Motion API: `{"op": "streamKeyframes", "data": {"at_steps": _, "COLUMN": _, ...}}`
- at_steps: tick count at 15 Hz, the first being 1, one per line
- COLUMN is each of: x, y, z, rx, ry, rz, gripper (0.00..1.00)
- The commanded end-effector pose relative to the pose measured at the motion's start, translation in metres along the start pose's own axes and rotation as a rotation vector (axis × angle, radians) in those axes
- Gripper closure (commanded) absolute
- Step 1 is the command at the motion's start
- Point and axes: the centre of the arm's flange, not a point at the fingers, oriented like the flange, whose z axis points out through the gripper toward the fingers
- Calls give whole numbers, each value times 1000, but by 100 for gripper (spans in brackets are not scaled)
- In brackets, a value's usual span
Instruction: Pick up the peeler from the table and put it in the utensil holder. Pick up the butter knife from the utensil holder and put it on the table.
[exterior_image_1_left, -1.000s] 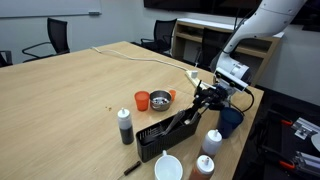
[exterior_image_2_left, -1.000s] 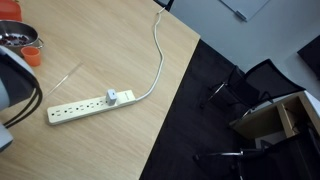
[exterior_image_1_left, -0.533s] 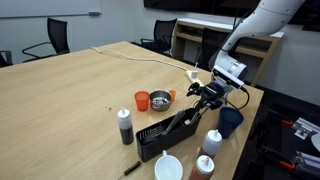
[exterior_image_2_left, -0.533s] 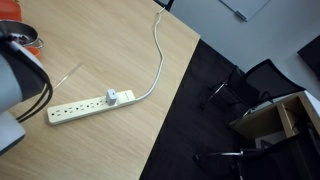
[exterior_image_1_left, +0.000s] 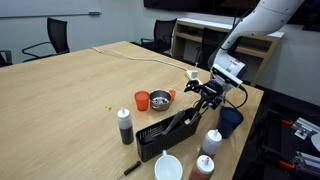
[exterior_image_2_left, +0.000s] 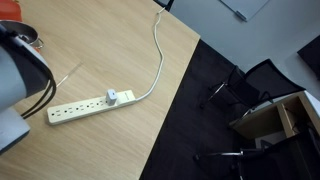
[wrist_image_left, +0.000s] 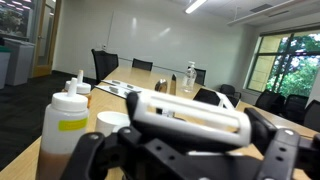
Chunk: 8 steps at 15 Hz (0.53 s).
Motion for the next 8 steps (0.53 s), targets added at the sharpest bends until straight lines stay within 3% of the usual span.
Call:
{"op": "streamKeyframes", "data": {"at_steps": 1, "x": -11, "y": -7, "z": -2, "rx": 1, "ry": 29, "rz": -14, "gripper": 0}}
{"op": "streamKeyframes", "data": {"at_steps": 8, "x": -35, "y": -24, "z": -3, "rx": -12, "ry": 33, "rz": -53, "gripper": 0}}
